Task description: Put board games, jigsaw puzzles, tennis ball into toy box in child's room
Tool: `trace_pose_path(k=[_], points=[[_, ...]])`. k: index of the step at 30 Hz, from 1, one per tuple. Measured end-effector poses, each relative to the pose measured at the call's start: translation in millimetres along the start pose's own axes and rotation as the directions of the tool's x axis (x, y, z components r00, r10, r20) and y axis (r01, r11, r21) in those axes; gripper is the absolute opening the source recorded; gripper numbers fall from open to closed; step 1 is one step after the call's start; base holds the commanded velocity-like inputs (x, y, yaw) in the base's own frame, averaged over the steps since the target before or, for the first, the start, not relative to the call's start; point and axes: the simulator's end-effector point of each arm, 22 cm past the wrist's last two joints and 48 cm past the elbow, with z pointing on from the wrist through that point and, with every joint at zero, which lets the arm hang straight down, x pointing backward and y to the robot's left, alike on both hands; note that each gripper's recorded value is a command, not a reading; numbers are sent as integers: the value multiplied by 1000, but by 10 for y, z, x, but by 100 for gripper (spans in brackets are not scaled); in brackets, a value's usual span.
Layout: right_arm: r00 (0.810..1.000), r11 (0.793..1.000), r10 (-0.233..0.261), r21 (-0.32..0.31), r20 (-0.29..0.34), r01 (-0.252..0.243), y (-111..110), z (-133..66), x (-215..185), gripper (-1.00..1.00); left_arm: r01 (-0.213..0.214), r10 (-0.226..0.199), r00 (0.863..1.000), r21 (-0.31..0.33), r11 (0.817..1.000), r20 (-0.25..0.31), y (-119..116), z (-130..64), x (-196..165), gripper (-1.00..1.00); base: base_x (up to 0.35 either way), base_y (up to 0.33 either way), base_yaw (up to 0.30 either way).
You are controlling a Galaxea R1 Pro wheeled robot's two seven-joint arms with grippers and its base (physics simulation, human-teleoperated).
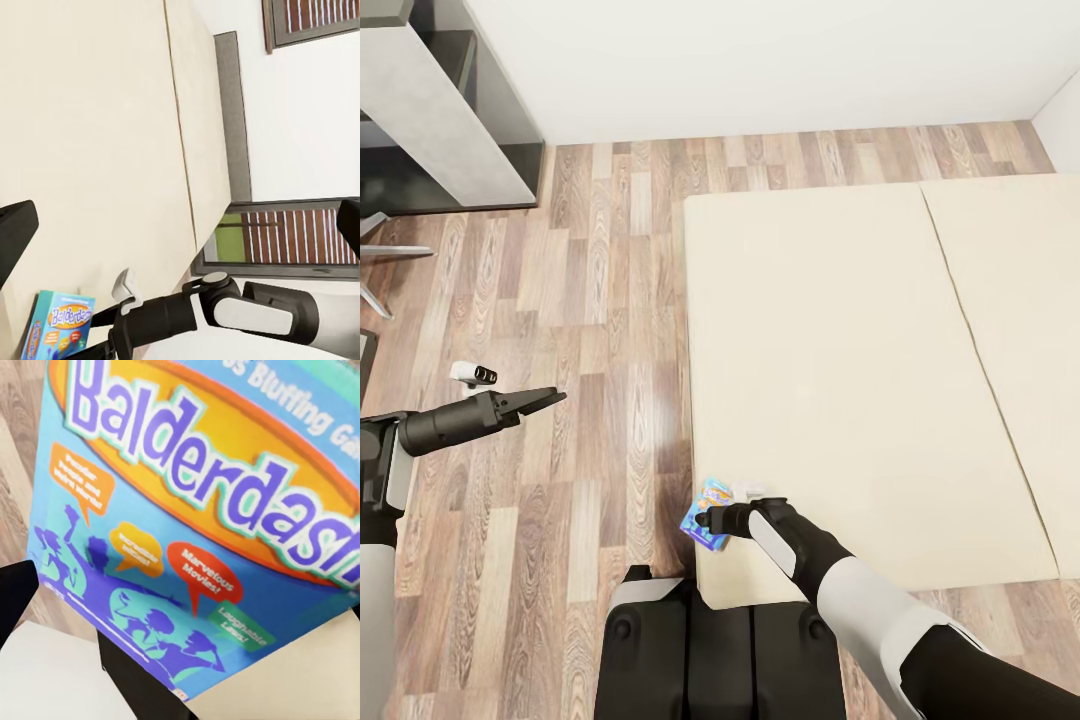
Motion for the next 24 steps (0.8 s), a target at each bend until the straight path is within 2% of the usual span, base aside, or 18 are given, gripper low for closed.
trace_pose_path(k=[24], points=[[1000,1000,6,2,-2,-6,-14,2,7,100,0,0,1000,0,1000,0,-1,0,-1,100,0,0,0]])
